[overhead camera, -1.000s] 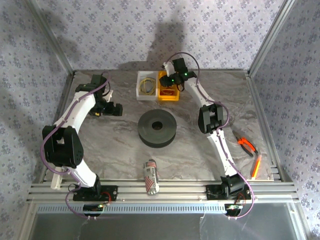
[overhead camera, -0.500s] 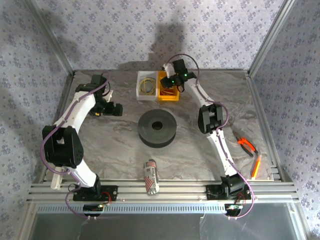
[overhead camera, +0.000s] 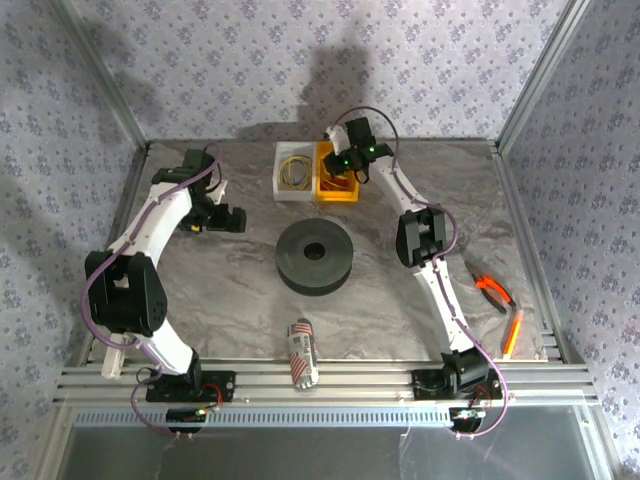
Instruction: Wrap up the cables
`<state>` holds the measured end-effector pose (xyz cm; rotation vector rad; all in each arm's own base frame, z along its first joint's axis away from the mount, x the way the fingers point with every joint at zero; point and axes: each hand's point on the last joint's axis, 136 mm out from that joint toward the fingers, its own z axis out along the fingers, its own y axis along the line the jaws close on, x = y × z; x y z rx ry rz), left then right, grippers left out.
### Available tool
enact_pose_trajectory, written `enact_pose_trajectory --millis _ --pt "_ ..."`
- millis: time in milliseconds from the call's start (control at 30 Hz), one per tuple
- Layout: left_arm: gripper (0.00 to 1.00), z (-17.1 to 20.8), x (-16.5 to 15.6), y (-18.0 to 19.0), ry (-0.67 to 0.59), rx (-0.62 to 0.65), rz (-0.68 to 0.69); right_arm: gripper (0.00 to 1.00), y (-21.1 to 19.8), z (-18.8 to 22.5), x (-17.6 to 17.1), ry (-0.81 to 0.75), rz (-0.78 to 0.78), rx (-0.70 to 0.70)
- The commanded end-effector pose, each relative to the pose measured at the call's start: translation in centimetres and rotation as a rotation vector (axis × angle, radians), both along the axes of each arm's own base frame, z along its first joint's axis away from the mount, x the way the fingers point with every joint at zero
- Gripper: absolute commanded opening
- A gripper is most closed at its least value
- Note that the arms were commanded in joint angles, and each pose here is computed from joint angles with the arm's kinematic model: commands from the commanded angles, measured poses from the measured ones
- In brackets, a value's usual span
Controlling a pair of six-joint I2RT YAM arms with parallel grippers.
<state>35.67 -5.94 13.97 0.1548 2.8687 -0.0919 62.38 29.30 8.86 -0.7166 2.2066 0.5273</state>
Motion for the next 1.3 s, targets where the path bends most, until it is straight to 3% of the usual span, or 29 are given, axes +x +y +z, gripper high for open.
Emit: enact_pose_trajectory --millis 0,400,967,1133,1267 --pt "1.00 0.5 -0.1 -0.5 0.005 -0.011 -0.024 0.00 0.0 5.6 -0.1 -0.064 0.008 0.043" --pt "1.00 0.4 -0.3 -0.3 0.004 -0.001 -0.024 0.00 -0.1 11.5 -0.7 -0.150 0.018 0.073" --pt "1.00 0.5 -0.3 -0.2 -0.004 -0.002 -0.020 0.00 -1.2 16.1 -2.2 -0.209 0.012 0.032" --pt "1.00 1.7 0.5 -1.2 -0.043 -0.061 -0.020 0.00 -0.7 17.9 -3.9 -0.219 0.046 0.038" --pt "1.00 4.0 2.1 -3.4 -0.106 -0.186 -0.031 0.00 0.3 18.8 -5.9 -0.202 0.074 0.053"
